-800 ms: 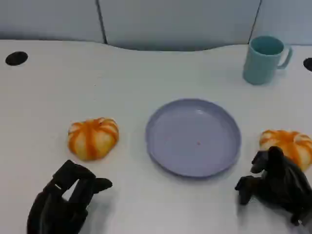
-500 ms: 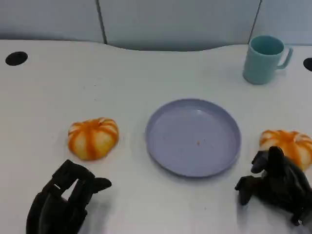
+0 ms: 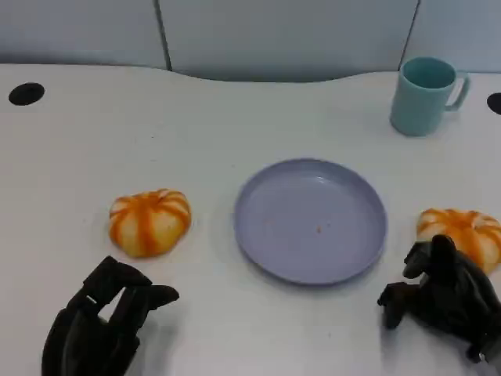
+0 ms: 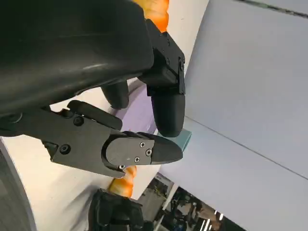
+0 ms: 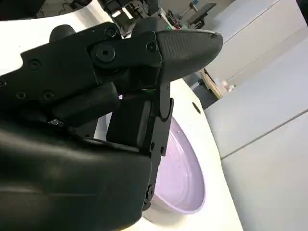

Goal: Grasp the bread from the table and place it into the plate.

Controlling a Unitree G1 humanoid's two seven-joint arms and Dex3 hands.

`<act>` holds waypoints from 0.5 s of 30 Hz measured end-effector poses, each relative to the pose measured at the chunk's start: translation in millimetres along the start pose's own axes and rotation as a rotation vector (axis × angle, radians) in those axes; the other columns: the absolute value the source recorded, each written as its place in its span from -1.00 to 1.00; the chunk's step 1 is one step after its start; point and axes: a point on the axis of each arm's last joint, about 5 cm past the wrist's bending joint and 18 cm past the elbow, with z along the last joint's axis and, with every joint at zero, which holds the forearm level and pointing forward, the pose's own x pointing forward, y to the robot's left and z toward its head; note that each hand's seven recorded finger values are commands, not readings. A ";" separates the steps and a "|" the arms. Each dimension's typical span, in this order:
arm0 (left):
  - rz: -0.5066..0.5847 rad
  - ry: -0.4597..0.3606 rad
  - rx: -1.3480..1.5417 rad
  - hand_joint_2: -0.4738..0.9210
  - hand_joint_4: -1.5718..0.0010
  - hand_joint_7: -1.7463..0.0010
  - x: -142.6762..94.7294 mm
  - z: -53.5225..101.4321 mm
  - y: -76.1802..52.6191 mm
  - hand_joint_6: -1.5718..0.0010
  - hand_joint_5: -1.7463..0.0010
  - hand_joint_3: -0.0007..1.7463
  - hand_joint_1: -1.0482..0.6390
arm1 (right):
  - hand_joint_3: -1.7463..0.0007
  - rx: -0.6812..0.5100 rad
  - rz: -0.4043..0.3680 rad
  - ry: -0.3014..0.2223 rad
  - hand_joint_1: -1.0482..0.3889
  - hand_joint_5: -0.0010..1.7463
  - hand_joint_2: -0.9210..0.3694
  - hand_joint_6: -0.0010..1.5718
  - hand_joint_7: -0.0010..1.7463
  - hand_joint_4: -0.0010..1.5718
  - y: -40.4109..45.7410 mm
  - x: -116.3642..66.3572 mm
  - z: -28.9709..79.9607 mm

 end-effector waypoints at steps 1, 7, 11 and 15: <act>0.000 0.000 0.000 1.00 0.20 -0.83 0.0 0.0 0.0 0.48 -1.00 -0.61 -0.37 | 0.66 0.001 0.000 0.001 -0.26 -0.16 -1.00 1.00 -0.46 1.00 0.0 0.0 0.0; 0.000 -0.001 0.000 1.00 0.21 -0.83 0.0 0.0 0.0 0.48 -1.00 -0.62 -0.37 | 0.64 -0.001 0.000 0.000 -0.24 -0.17 -1.00 1.00 -0.48 1.00 0.0 0.0 0.0; 0.003 -0.014 0.018 1.00 0.26 -0.73 -0.4 1.4 0.6 0.43 -1.00 -0.65 -0.38 | 0.65 0.002 0.008 -0.006 -0.26 -0.17 -1.00 1.00 -0.49 1.00 1.2 1.2 -1.3; 0.025 -0.064 0.256 1.00 0.37 -0.58 1.7 14.4 -0.7 0.37 -1.00 -0.69 -0.36 | 0.65 -0.002 0.012 -0.007 -0.26 -0.17 -1.00 1.00 -0.48 1.00 2.2 2.4 -2.3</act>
